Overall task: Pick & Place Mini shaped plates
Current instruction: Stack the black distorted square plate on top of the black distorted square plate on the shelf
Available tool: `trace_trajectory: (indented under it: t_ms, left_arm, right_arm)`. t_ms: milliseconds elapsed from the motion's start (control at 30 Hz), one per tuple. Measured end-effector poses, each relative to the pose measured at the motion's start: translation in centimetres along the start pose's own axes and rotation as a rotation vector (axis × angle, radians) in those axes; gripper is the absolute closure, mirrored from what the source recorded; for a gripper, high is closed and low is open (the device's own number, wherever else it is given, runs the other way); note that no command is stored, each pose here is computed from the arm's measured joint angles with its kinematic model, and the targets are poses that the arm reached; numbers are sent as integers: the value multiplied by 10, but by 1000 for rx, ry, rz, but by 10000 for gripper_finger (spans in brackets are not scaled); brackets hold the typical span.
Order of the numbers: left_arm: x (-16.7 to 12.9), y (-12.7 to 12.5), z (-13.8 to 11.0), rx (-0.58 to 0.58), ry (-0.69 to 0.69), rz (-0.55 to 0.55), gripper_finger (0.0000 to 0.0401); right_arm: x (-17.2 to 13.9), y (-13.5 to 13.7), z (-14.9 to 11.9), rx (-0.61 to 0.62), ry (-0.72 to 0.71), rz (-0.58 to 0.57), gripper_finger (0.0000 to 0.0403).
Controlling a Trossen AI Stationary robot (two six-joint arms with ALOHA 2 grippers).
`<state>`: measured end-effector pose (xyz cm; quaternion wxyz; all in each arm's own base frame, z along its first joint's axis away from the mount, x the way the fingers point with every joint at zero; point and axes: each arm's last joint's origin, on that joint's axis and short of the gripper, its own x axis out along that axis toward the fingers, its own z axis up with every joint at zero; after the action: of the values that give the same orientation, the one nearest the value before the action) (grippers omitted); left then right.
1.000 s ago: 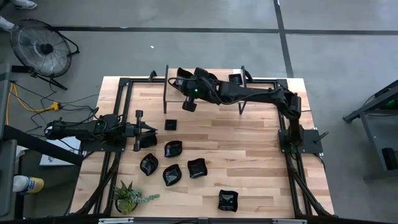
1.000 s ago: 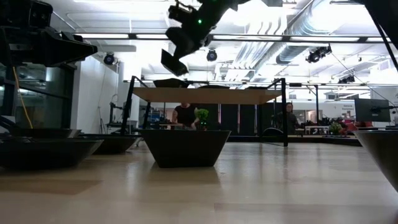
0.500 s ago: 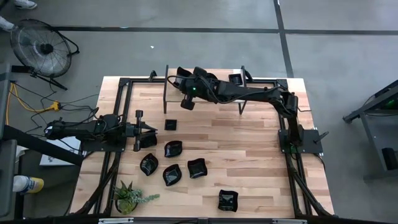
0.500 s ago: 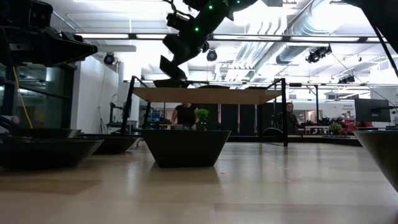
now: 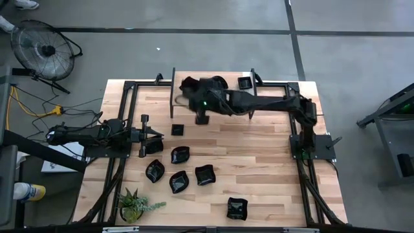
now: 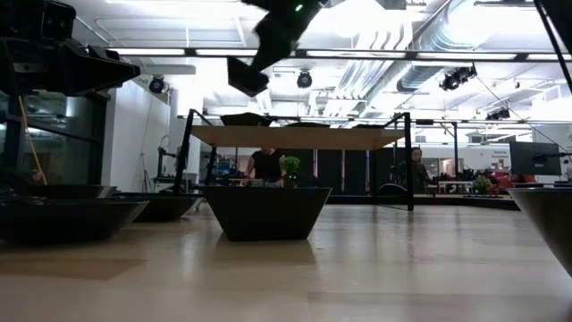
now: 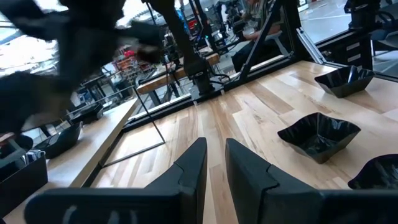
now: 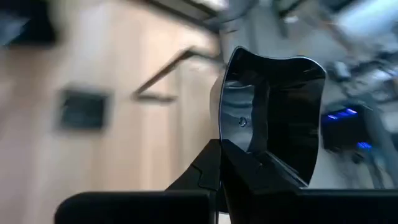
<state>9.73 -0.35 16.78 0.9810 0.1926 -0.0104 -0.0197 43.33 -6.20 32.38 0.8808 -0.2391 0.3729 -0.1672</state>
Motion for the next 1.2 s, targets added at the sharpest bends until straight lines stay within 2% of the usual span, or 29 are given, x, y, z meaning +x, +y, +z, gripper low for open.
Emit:
trace_trajectory:
  t_ms: [133,267,433,600,700,867,1000,1200]
  left_arm:
    - [0,0,0,0,0,0,345]
    - [0,0,0,0,0,0,345]
    - [0,0,0,0,0,0,345]
    - [0,0,0,0,0,0,345]
    - [0,0,0,0,0,0,345]
    - [0,0,0,0,0,0,345]
    - [0,0,0,0,1,-3,345]
    - [-1,2,4,7,-23,25,345]
  right_arm:
    - [-34,20,-3,-132,67,157,402]
    - [-66,31,-11,-170,147,301,402]
    - [-92,49,-21,-225,151,299,402]
    - [-115,71,-45,-287,173,266,403]
    - [-132,77,-51,-261,123,217,403]
    - [-156,86,-58,-259,20,238,403]
    - [-167,88,-60,-231,-15,243,403]
    - [-159,96,-68,-224,-1,254,403]
